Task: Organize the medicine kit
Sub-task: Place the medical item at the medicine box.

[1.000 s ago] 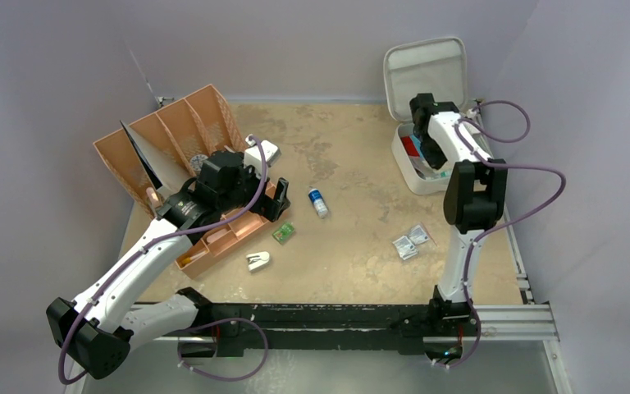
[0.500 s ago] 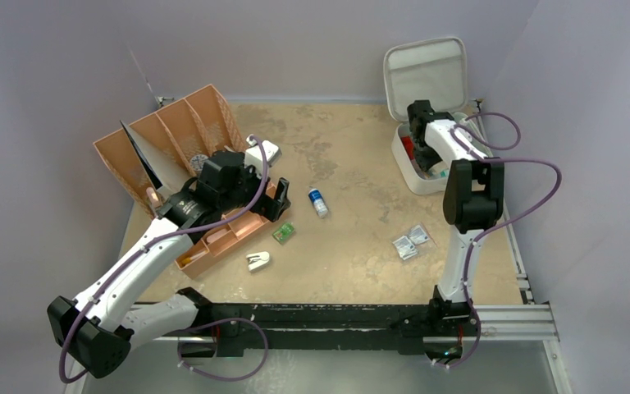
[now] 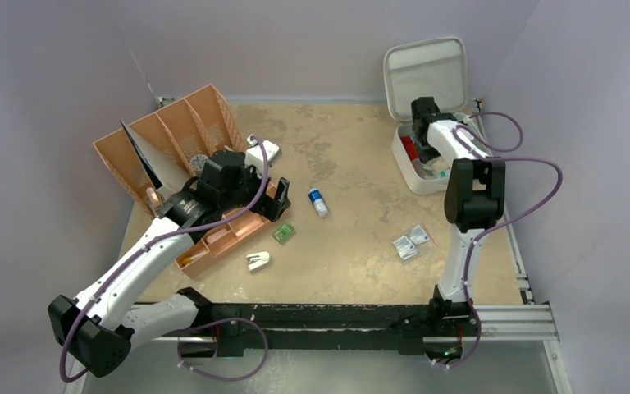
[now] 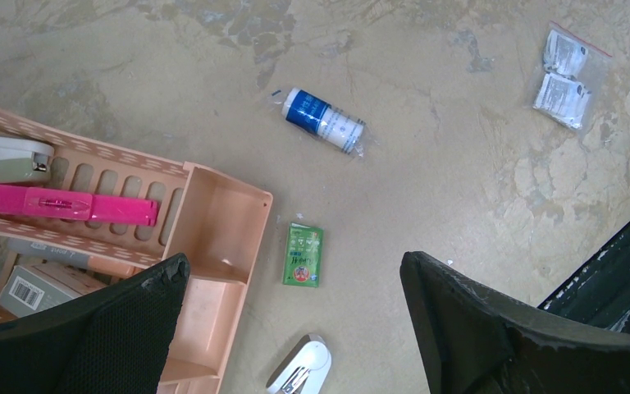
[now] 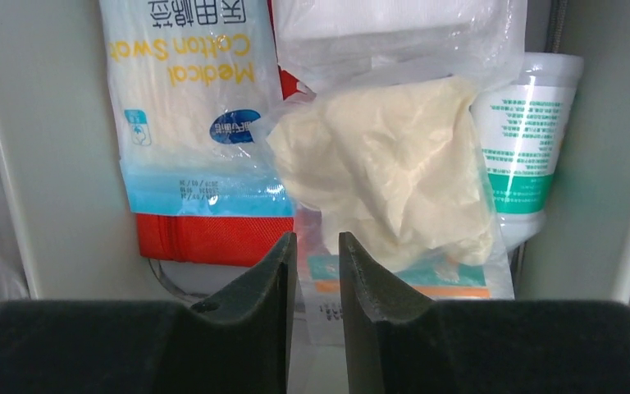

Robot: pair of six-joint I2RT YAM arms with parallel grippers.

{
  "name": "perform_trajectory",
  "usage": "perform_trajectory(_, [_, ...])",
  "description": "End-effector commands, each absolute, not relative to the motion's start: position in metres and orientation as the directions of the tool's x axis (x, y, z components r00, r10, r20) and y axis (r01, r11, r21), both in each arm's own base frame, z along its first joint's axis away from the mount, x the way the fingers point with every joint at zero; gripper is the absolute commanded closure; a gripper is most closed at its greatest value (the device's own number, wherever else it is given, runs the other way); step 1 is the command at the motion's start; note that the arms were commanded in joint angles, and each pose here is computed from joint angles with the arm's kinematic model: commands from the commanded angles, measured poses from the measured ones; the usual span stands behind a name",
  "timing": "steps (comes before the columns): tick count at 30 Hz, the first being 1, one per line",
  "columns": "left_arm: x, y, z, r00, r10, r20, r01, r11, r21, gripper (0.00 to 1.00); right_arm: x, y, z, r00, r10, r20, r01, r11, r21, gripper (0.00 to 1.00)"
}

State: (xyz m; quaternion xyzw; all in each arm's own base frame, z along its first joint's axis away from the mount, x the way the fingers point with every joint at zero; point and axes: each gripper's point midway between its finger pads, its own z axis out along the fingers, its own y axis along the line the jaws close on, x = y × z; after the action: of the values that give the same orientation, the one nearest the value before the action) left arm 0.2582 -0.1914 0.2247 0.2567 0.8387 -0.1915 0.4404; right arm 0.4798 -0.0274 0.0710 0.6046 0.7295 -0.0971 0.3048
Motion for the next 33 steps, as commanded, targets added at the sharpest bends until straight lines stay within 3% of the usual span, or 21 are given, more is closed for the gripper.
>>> perform_trajectory(1, [0.262, -0.192, 0.229, -0.449, 0.269, -0.852, 0.608, 0.79, -0.072, 0.01, 0.481, -0.046, 0.067, -0.026, 0.802, -0.597, 0.952, 0.203, 0.231, 0.73])
perform_trajectory(17, [0.261, -0.194, 0.228, -0.458, 0.269, -0.847, 0.612, 0.787, -0.081, 0.01, 0.477, -0.057, 0.119, -0.109, 0.77, -0.629, 0.918, 0.32, 0.233, 0.7])
perform_trajectory(20, [0.263, -0.187, 0.23, -0.448, 0.269, -0.852, 0.59, 0.805, -0.056, 0.01, 0.471, -0.048, 0.135, -0.173, 0.764, -0.622, 0.879, 0.405, 0.254, 0.66])
perform_trajectory(23, [0.264, -0.184, 0.23, -0.447, 0.267, -0.854, 0.578, 0.814, -0.048, 0.01, 0.473, -0.027, 0.153, -0.354, 0.694, -0.627, 0.735, 0.621, 0.273, 0.6])
perform_trajectory(27, [0.263, -0.185, 0.225, -0.467, 0.268, -0.843, 0.575, 0.816, -0.059, 0.01, 0.452, -0.011, 0.181, -0.525, 0.547, -0.652, 0.546, 0.804, 0.235, 0.55])
perform_trajectory(30, [0.262, -0.185, 0.22, -0.483, 0.273, -0.832, 0.575, 0.816, -0.066, 0.01, 0.422, 0.004, 0.184, -0.629, 0.481, -0.611, 0.445, 0.867, 0.224, 0.55])
perform_trajectory(33, [0.262, -0.184, 0.216, -0.492, 0.28, -0.824, 0.571, 0.819, -0.063, 0.01, 0.378, 0.006, 0.177, -0.637, 0.555, -0.535, 0.527, 0.82, 0.223, 0.55])
